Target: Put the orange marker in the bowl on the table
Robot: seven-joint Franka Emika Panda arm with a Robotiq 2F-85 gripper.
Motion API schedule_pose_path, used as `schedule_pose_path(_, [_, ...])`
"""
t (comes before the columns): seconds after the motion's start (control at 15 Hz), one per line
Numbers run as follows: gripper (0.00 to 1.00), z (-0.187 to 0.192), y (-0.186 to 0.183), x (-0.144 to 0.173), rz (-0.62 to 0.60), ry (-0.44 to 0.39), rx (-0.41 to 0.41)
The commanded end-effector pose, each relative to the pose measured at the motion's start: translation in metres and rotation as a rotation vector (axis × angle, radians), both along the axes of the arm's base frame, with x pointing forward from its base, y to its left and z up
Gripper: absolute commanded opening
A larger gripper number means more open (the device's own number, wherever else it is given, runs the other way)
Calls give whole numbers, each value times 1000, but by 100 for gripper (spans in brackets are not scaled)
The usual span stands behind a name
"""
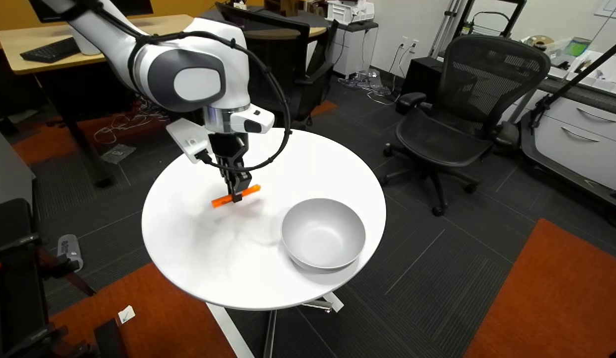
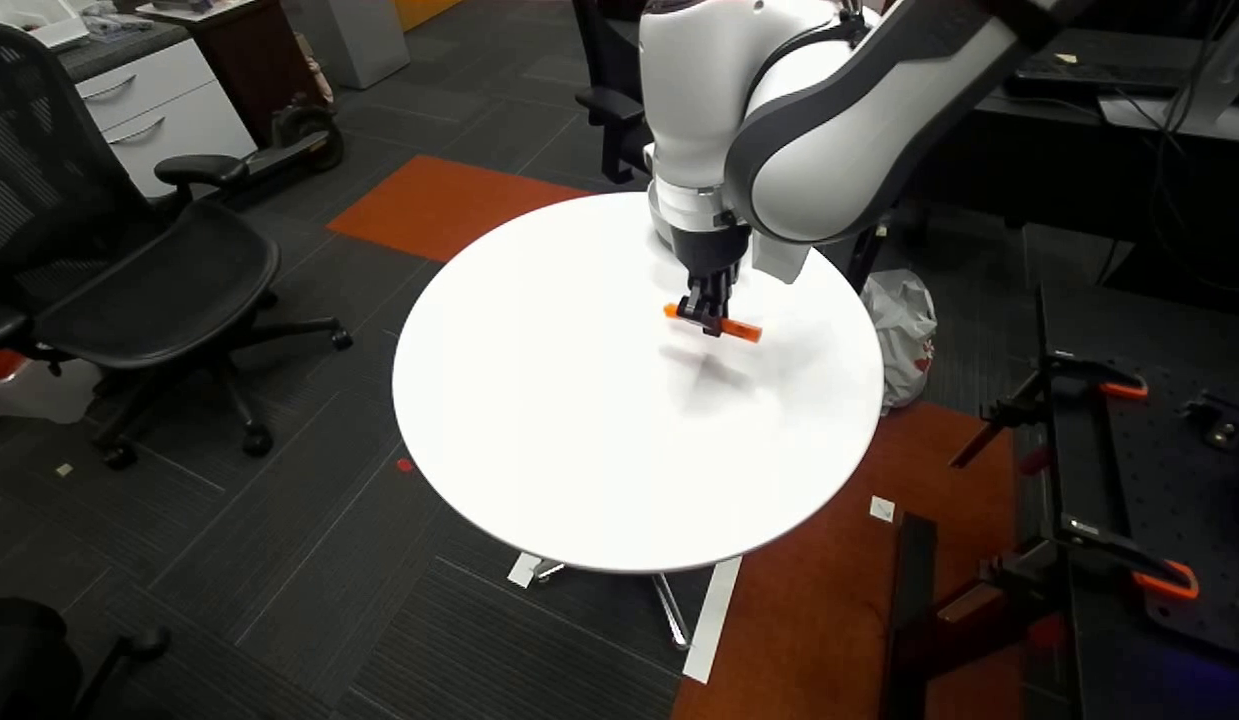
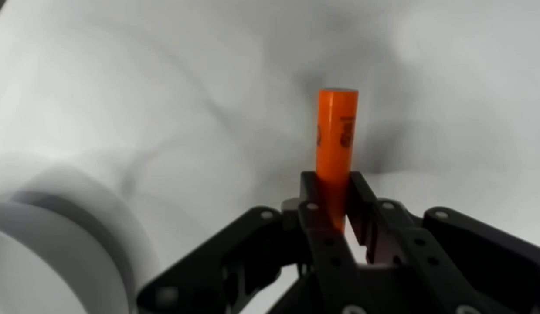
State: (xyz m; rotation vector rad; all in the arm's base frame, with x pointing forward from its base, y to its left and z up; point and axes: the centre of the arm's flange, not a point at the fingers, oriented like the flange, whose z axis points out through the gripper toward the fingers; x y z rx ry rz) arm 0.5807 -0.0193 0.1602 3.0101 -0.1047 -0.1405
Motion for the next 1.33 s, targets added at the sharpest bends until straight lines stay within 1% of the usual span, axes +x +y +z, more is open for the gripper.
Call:
schedule_pose_path(0.0, [44,-1,-2,7,10,-17,17])
schedule_pose_path(0.07, [46,-1,-2,7,8,-20,19])
schedule_pose_path(0.2, [59,1,-2,7,2,-25,21])
schedule_pose_path(0.27, [68,2,-2,8,0,-28,21])
schedule_pose_path(0.4, [81,5,-1,7,0,-37,22])
schedule_pose_path(0.47, [89,6,-1,8,1,-42,23])
schedule_pose_path(0.53, [96,7,-1,8,2,-44,23])
schedule_pose_path(0.6, [100,7,0,8,1,-46,24])
schedule_pose_path(0.93, [100,9,0,10,1,-53,23])
schedule_pose_path(1.0, [100,3,0,9,0,-28,2])
schedule_pose_path(1.27, [100,4,0,9,0,-31,2])
